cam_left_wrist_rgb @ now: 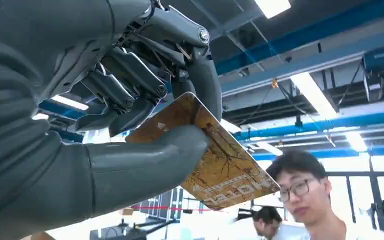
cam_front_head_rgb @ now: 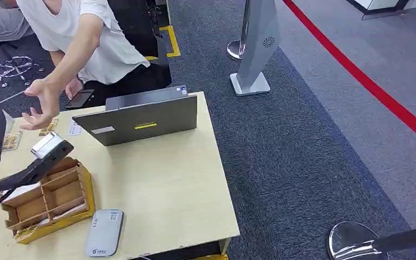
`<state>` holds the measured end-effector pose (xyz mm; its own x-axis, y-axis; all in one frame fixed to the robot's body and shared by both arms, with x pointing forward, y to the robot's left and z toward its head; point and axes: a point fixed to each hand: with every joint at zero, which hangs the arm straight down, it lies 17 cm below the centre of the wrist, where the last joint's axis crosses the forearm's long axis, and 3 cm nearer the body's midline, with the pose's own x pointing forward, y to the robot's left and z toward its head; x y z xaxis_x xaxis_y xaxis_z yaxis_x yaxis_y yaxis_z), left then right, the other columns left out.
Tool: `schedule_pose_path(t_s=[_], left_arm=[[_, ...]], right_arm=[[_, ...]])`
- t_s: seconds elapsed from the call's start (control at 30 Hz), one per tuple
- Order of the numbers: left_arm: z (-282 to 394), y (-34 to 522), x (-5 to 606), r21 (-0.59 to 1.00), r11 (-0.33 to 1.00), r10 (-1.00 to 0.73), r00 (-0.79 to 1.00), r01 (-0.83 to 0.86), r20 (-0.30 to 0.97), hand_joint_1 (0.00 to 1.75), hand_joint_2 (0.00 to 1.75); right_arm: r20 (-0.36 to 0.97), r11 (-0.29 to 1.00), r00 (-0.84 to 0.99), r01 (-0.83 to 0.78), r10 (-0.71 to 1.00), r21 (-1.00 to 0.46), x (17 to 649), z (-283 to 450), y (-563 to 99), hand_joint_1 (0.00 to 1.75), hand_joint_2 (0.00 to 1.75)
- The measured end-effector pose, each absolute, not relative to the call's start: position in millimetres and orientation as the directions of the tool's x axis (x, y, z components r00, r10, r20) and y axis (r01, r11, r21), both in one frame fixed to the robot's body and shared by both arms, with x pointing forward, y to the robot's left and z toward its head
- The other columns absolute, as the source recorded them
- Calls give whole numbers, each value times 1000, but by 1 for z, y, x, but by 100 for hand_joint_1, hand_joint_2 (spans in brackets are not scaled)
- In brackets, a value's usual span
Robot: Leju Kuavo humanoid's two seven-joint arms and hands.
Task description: Pass the card to the sensor for recognition and then transmit it.
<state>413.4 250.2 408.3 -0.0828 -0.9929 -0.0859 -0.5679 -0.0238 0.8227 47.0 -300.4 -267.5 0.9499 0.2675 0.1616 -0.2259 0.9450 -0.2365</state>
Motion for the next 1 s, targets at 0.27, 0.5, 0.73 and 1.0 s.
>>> schedule_pose_path(t_s=[0.27, 0.5, 0.73, 1.0], left_arm=[[424, 251, 417, 794, -62, -992, -49, -605, -115, 175, 175], [427, 279, 481, 786, -255, -966, 120, -563, -228, 175, 175], [406, 285, 512, 829, -279, -960, 136, -484, -244, 175, 175], [395, 279, 521, 861, -236, -972, 102, -451, -213, 0, 175]], right_arm=[[162, 940, 946, -235, 280, -248, 48, -268, -302, 0, 175], [164, 924, 926, -294, 339, -246, 51, -272, -292, 0, 175], [146, 925, 928, -306, 342, -225, 43, -276, -290, 0, 175], [140, 927, 930, -308, 341, -213, 41, -278, -289, 0, 175]])
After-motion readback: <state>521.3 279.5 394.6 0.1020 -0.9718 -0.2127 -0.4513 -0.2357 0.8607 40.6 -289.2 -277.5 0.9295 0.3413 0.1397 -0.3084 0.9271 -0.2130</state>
